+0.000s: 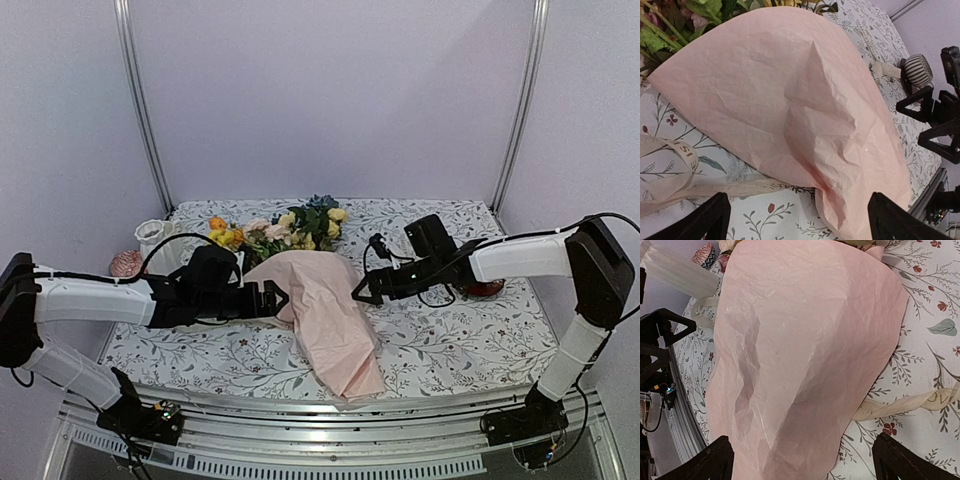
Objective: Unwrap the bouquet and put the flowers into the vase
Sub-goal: Move the folded bouquet to the center of the board.
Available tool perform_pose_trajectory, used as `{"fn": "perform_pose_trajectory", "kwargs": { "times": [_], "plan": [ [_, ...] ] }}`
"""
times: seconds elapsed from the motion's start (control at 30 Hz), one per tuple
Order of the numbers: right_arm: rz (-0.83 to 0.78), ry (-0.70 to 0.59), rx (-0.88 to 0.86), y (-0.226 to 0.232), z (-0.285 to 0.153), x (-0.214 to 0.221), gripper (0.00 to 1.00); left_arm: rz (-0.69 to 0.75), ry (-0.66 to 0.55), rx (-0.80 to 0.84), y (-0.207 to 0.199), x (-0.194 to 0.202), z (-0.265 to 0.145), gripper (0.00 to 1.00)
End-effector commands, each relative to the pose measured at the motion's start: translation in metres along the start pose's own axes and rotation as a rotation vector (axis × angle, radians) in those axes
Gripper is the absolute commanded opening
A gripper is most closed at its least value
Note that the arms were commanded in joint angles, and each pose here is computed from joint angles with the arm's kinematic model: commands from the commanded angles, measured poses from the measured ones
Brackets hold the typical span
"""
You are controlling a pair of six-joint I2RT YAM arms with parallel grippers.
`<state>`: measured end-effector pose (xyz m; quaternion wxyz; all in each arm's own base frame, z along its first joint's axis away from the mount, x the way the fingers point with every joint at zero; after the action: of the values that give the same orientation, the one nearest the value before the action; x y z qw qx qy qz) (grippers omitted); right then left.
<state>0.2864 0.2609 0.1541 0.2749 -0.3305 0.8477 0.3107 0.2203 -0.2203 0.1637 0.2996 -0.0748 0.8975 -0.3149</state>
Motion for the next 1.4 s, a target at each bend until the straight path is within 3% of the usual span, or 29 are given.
{"fn": "perform_pose_trajectory", "kwargs": {
  "times": [0.0, 0.2, 0.97, 1.37],
  "plan": [
    [0.039, -0.005, -0.073, 0.002, 0.005, 0.009, 0.99, -0.098, -0.033, 0.083, 0.007, -0.007, 0.008, 0.98],
    [0.06, 0.038, -0.118, 0.014, 0.015, 0.028, 0.99, -0.167, -0.015, 0.158, 0.02, -0.007, 0.017, 0.98],
    [0.112, 0.084, -0.167, 0.02, 0.03, 0.052, 0.99, -0.244, -0.053, 0.123, 0.054, -0.01, 0.039, 0.98],
    [0.122, 0.103, -0.183, 0.022, 0.036, 0.06, 0.97, -0.231, -0.054, 0.106, 0.059, -0.028, 0.073, 0.97]
  ]
}}
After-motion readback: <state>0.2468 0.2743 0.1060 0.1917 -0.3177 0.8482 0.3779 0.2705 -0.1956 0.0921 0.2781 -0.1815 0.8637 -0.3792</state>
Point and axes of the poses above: each gripper's point midway between its finger pads, its own z axis out along the fingers, its own y axis along the line the jaws close on, x = y × z, the point moved 9 cm from there along -z, back along the fingers, and after that the axes turned 13 degrees about -z, right-handed, at the moved point
